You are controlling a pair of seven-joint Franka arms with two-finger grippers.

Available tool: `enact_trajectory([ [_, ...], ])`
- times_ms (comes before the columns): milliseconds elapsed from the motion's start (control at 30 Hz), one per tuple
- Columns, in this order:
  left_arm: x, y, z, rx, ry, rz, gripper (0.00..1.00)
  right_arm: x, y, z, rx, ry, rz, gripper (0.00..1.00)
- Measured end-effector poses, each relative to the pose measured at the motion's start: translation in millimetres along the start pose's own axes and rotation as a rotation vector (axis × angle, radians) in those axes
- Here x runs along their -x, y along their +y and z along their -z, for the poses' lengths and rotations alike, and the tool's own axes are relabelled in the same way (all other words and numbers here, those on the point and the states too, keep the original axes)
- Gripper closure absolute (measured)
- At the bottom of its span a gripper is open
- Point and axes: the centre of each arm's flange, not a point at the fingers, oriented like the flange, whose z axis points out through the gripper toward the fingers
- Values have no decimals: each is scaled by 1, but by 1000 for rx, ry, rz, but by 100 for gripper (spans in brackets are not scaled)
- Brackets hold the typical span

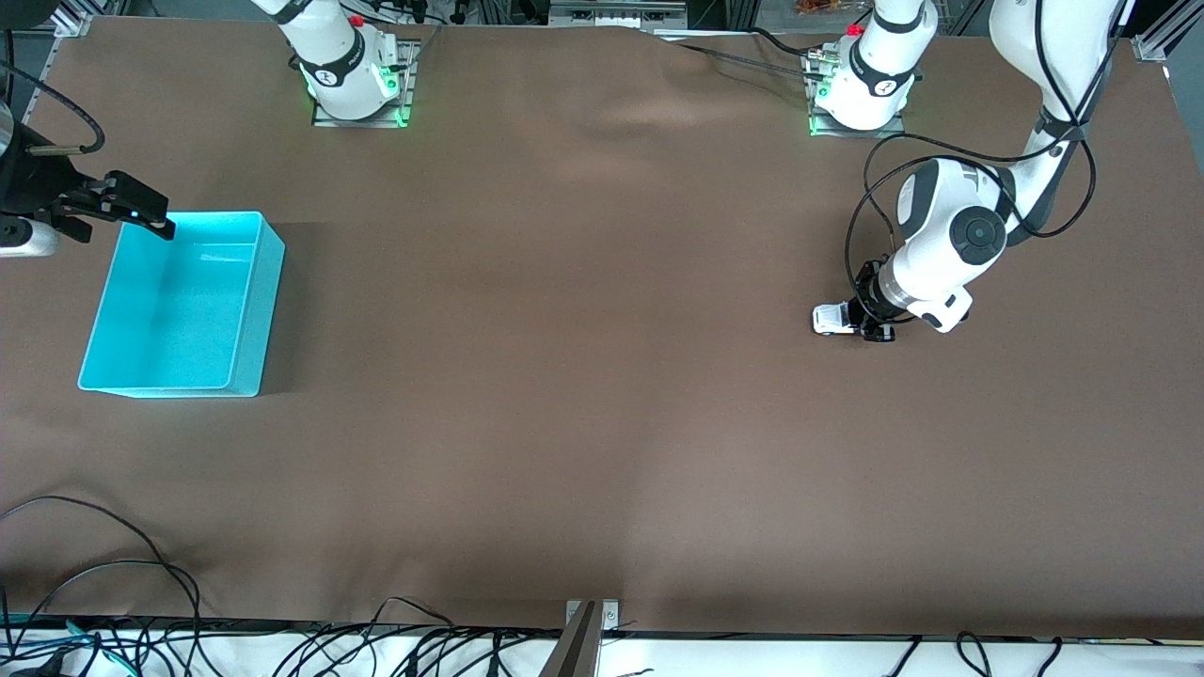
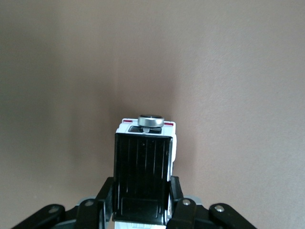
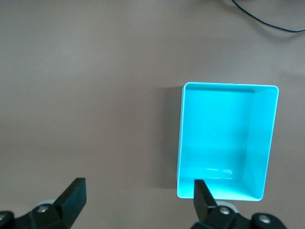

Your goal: Wind and store white jeep toy

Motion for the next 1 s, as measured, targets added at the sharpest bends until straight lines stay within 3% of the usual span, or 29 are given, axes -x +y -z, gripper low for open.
enact_trajectory([
  [501, -2, 0, -2, 8, 39, -29, 50, 0, 0, 0, 0, 0, 0, 0],
  [1001, -56, 8, -1, 19, 104, -29, 50, 0, 0, 0, 0, 0, 0, 0],
])
